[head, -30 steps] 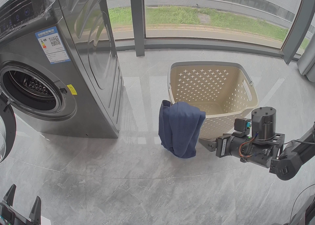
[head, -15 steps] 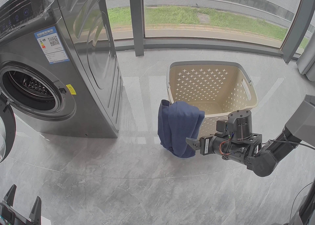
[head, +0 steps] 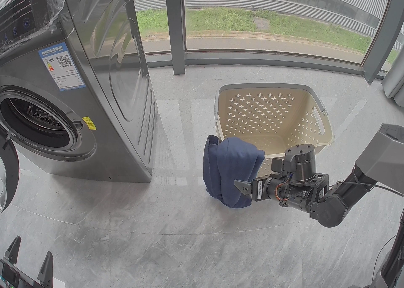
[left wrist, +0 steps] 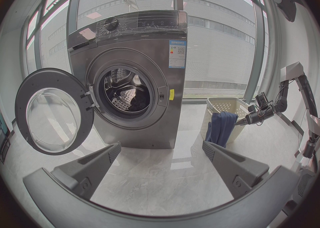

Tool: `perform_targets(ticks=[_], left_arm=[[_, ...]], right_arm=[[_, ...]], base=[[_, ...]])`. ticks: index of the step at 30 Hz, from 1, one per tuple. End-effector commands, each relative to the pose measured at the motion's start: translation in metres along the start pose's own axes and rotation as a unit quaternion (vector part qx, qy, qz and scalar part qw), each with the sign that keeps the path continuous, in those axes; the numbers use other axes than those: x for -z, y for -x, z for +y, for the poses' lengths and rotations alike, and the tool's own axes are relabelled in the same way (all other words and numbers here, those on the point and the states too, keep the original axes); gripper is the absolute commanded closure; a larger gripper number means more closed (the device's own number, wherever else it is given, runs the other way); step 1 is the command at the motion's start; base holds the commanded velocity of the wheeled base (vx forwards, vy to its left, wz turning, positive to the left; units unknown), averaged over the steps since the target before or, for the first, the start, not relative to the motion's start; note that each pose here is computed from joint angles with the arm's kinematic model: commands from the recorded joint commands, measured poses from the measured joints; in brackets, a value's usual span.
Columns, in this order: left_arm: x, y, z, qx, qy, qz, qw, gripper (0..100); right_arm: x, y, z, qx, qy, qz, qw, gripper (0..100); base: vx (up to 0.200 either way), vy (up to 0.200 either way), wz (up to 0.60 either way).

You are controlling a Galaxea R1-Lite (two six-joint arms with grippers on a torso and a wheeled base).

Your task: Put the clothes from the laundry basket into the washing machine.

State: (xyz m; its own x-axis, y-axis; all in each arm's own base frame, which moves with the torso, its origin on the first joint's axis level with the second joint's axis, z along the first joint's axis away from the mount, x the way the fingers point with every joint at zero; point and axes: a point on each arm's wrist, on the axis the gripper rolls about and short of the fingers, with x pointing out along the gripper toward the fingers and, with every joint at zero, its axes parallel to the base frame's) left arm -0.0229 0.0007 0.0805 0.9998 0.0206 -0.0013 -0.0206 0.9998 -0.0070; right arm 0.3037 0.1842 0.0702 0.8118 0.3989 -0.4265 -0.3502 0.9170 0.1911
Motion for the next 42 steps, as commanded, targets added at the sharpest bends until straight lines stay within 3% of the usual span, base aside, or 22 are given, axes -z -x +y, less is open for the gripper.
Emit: perform_targets(ticks=[1, 7, 23, 24, 35, 40, 42], left_arm=[[0.005, 0.0, 0.0, 0.0, 0.0, 0.003, 1.0, 0], [0.005, 0.0, 0.0, 0.0, 0.001, 0.003, 1.0, 0], [0.005, 0.0, 0.0, 0.002, 0.004, 0.002, 1.0, 0], [0.005, 0.0, 0.0, 0.001, 0.004, 0.003, 1.0, 0], [0.005, 0.0, 0.0, 0.002, 0.005, 0.002, 1.0, 0], [0.005, 0.0, 0.0, 0.001, 0.006, 0.002, 1.0, 0], [0.005, 0.0, 0.0, 0.002, 0.006, 0.002, 1.0, 0]], right_arm=[[0.0, -0.002, 0.001, 0.0, 0.0, 0.0, 1.0, 0], [0.002, -0.015, 0.002, 0.0, 0.001, 0.0, 1.0, 0], [-0.012, -0.044, 0.002, -0.009, 0.01, -0.047, 0.9988, 0], [-0.013, -0.045, 0.002, -0.011, 0.01, -0.048, 0.9988, 100], [-0.012, -0.033, 0.005, -0.021, 0.01, -0.049, 0.9985, 100], [-0.034, 0.01, 0.009, -0.049, 0.009, -0.081, 0.9954, 100], [-0.056, 0.045, 0.012, -0.063, 0.001, -0.121, 0.9907, 100]], base=[[0.0, 0.0, 0.0], [0.0, 0.0, 0.0], [0.0, 0.0, 0.0], [0.0, 0.0, 0.0], [0.0, 0.0, 0.0], [0.0, 0.0, 0.0], [0.0, 0.0, 0.0]])
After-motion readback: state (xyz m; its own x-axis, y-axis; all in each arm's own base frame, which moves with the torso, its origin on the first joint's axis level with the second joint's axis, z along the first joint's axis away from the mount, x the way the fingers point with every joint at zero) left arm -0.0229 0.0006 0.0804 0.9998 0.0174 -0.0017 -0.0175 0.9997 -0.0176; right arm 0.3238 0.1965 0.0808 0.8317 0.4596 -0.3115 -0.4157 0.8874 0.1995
